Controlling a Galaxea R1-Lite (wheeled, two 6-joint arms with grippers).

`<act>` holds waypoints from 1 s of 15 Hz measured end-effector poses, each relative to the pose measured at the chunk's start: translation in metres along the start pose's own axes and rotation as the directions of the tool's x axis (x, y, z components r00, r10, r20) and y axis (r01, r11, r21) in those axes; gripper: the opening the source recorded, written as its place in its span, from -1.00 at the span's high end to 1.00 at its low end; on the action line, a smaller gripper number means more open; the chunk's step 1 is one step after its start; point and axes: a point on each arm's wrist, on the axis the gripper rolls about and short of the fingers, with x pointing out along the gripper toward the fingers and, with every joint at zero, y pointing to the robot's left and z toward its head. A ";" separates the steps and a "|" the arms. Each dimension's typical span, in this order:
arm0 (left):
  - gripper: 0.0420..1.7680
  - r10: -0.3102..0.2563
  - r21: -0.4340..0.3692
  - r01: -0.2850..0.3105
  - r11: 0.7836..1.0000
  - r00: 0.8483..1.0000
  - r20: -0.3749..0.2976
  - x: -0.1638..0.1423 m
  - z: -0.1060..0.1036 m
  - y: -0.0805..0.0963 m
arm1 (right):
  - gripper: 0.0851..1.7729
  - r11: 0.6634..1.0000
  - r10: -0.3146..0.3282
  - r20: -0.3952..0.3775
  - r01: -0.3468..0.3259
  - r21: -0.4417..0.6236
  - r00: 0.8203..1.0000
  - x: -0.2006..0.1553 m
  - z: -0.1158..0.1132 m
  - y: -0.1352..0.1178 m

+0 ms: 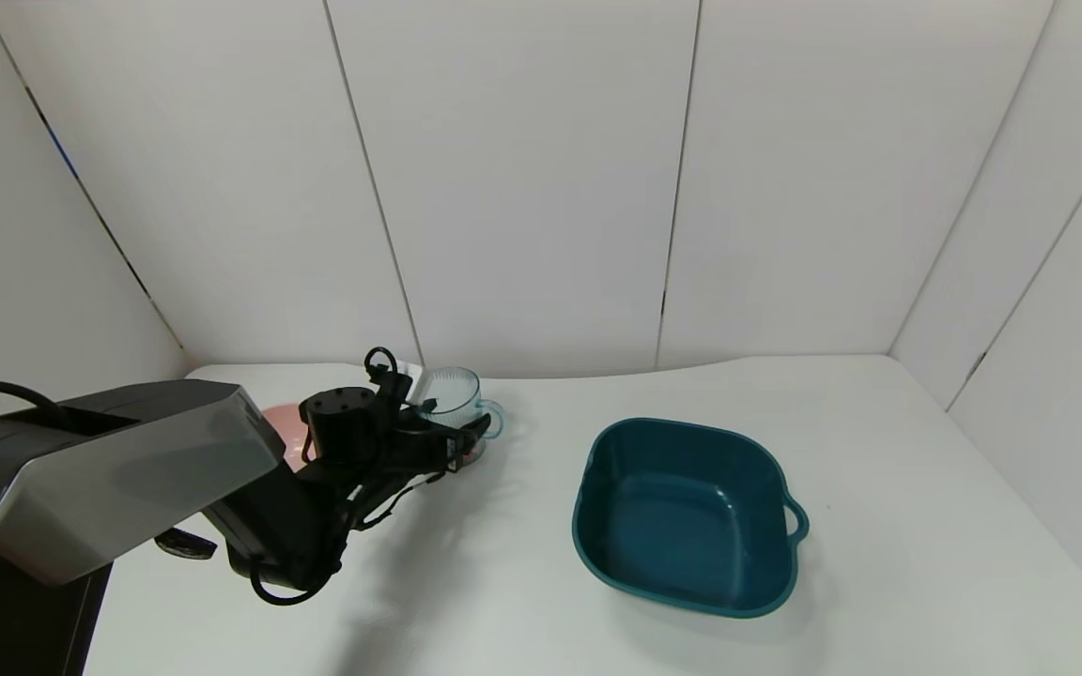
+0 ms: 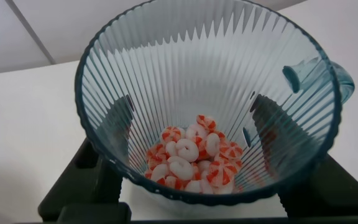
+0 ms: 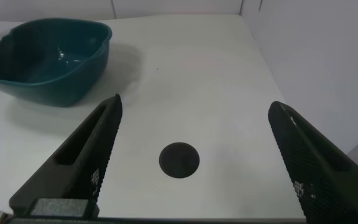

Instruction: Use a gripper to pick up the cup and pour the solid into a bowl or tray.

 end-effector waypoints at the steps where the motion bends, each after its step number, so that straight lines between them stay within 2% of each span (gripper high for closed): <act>1: -0.50 0.000 0.000 0.000 1.000 1.000 0.000 0.000 0.000 0.000 | -0.93 1.000 0.000 0.000 0.000 0.000 1.000 0.000 0.000 0.000; 10: -0.50 0.001 0.000 -0.001 1.000 1.000 -0.013 -0.002 0.004 0.000 | -0.93 1.000 0.000 0.000 0.000 0.000 1.000 0.000 0.000 0.000; 15: -0.50 0.009 0.003 -0.009 1.000 0.999 -0.045 -0.009 0.021 -0.001 | -0.93 1.000 -0.001 0.000 0.001 0.000 1.000 0.000 0.000 0.000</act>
